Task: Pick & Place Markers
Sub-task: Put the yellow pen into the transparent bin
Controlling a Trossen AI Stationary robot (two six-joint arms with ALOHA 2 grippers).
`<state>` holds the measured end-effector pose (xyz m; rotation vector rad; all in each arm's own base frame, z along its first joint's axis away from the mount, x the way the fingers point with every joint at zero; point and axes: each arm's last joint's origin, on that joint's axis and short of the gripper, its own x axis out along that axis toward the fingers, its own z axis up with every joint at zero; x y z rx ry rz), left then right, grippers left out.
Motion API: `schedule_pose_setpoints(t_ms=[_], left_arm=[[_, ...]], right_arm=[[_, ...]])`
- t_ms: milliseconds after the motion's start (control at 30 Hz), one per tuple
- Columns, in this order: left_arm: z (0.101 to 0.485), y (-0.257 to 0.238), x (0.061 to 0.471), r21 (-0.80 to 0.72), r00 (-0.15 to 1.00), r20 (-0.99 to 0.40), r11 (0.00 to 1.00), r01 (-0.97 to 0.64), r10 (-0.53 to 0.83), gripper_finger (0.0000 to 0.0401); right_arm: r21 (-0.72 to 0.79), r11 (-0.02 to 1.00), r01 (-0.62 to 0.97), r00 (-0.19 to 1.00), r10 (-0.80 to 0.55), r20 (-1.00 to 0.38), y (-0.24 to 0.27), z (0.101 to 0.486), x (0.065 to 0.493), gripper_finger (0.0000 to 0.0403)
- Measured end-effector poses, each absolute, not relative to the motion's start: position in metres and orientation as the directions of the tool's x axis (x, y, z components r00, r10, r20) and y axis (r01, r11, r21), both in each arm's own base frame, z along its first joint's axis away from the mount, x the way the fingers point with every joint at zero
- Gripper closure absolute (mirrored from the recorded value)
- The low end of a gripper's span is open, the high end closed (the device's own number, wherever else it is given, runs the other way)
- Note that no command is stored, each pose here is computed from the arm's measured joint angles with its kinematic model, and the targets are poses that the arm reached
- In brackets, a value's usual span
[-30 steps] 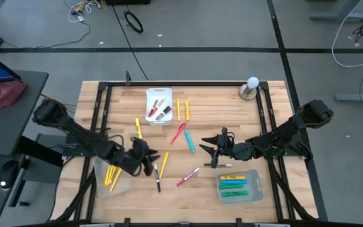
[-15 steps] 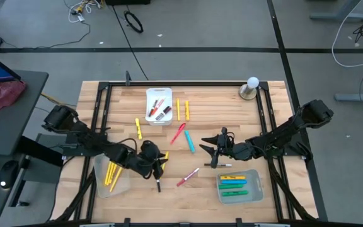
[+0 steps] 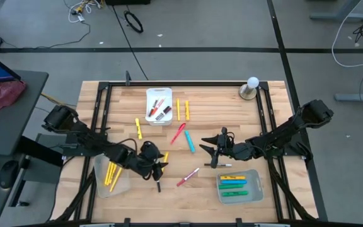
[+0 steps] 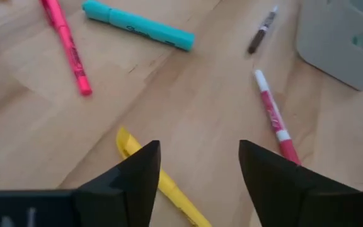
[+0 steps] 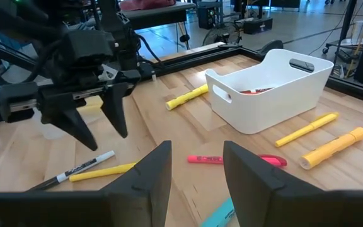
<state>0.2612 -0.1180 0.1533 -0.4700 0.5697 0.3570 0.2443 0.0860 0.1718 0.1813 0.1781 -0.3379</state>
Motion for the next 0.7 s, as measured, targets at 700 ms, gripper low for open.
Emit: schedule_pose_setpoints(t_ms=[700], left_arm=[[0.113, -0.123, 0.301, -0.034, 0.551, -0.765, 0.833, -0.552, 0.334, 0.0192]], right_arm=[[0.153, 0.921, 0.357, 0.924, -0.325, -0.200, 0.083, 0.172, 0.246, 0.0256]])
